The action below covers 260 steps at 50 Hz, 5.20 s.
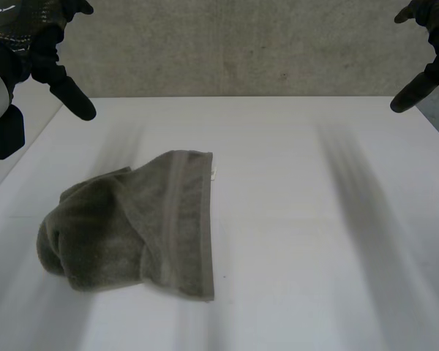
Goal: Fold the towel.
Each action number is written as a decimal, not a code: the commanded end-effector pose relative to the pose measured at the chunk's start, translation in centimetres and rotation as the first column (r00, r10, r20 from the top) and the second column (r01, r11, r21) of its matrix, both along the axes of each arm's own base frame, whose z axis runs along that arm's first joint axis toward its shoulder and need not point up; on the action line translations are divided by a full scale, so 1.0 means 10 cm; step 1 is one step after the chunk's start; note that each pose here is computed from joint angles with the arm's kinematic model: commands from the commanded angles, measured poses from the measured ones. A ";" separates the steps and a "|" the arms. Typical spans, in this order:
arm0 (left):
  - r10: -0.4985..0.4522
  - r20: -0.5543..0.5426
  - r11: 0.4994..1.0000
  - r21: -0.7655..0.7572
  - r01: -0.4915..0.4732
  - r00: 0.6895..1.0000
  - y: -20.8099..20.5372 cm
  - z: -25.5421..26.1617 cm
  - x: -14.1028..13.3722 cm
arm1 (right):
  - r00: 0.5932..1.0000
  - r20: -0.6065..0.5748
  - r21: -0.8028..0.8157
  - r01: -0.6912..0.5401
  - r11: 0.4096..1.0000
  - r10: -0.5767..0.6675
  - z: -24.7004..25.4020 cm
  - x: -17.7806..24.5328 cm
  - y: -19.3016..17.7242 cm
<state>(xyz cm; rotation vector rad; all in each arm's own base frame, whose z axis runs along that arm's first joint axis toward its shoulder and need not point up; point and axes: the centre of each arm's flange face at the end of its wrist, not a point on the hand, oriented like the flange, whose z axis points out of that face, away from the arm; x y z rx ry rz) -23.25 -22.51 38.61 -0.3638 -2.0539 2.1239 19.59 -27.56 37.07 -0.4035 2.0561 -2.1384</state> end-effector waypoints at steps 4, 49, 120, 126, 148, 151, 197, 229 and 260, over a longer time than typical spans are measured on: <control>-0.044 0.030 0.998 0.047 0.043 0.999 0.05 -0.18 -0.04 | 0.992 -0.060 0.020 -0.114 0.993 0.115 -0.11 0.14 0.08; -0.046 0.265 0.891 0.446 -0.080 0.963 -0.83 -2.23 1.31 | 0.794 0.156 0.472 -0.582 0.662 0.588 -2.27 2.02 1.17; -0.460 -0.173 0.728 0.489 0.481 0.871 0.21 -1.37 -0.69 | 0.932 -0.179 0.146 -0.290 0.946 0.314 -0.75 -0.02 0.25; -0.467 -0.175 0.775 0.392 0.496 0.867 0.06 -1.21 -0.76 | 0.934 -0.188 0.141 -0.282 0.949 0.305 -0.77 -0.01 0.13; -0.352 0.072 0.921 0.208 0.331 0.933 -1.40 -2.16 -1.40 | 0.942 -0.330 0.132 -0.020 0.991 0.063 -1.57 0.34 -0.98; -0.321 0.073 0.931 0.208 0.300 0.944 -1.36 -2.10 -1.40 | 0.950 -0.314 0.096 0.030 0.995 0.001 -1.54 0.28 -1.02; -0.381 0.139 0.884 0.345 0.315 0.914 0.71 -2.50 -1.73 | 0.930 -0.367 0.226 0.110 0.968 -0.020 -2.00 -0.05 -0.99; -0.172 0.097 0.958 0.248 0.143 0.980 0.16 -2.45 -1.56 | 0.919 -0.393 0.239 0.102 0.966 0.000 -2.08 -0.03 -0.97; 0.003 0.191 1.000 0.018 -0.007 0.982 -0.68 -1.95 -1.13 | 0.913 -0.408 0.142 0.075 0.987 -0.011 -1.86 0.05 -1.09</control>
